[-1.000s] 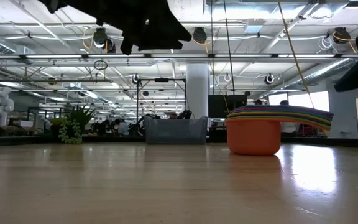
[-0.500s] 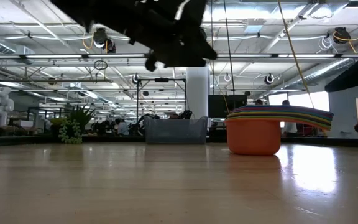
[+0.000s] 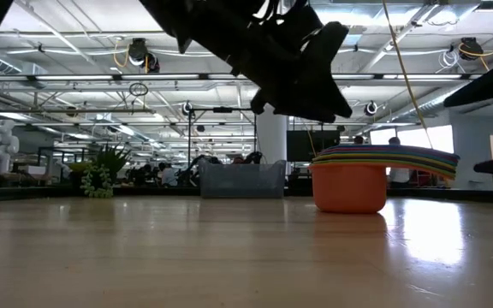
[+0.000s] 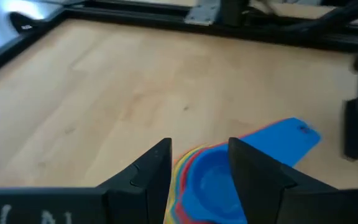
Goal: Nest measuring cups in basket
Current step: Put the stacked measuring cups into the bin
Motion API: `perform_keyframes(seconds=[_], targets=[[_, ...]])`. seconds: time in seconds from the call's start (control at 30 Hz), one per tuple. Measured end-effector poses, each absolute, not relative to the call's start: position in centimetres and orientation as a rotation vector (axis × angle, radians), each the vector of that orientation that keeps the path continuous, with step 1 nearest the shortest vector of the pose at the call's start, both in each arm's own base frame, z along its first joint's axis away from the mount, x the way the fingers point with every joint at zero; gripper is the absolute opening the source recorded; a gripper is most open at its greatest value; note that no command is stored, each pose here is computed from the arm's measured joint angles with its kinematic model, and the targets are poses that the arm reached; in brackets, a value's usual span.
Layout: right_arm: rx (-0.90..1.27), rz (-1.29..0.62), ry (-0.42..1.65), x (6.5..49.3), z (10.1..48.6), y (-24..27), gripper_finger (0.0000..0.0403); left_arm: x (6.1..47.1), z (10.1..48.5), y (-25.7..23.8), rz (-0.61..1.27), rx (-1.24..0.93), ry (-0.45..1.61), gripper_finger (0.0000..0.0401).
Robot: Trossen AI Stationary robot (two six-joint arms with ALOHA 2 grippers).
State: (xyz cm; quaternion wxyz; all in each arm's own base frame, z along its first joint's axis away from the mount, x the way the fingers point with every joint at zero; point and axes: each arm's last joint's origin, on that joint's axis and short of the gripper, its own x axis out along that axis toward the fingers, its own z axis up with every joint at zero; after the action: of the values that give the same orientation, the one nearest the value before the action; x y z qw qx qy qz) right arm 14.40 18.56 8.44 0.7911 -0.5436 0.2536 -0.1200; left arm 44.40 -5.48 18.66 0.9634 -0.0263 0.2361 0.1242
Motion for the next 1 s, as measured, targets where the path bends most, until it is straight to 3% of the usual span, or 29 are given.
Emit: perform_keyframes(seconds=[0.27, 0.6, 1.0], targets=[[-1.216, -0.245, 0.580, 14.7, 8.5, 18.4, 0.0304, 44.9, 19.7, -4.5, 0.151, -0.078, 0.582, 0.0159], [-1.340, -0.179, 0.712, 15.8, 8.2, 17.3, 0.0300, 44.7, 18.9, -3.2, 0.161, -0.059, 0.641, 0.0158], [-1.290, -0.206, 0.743, 15.6, 7.6, 16.2, 0.0299, 45.2, 17.6, -3.1, 0.143, 0.000, 0.638, 0.0158]])
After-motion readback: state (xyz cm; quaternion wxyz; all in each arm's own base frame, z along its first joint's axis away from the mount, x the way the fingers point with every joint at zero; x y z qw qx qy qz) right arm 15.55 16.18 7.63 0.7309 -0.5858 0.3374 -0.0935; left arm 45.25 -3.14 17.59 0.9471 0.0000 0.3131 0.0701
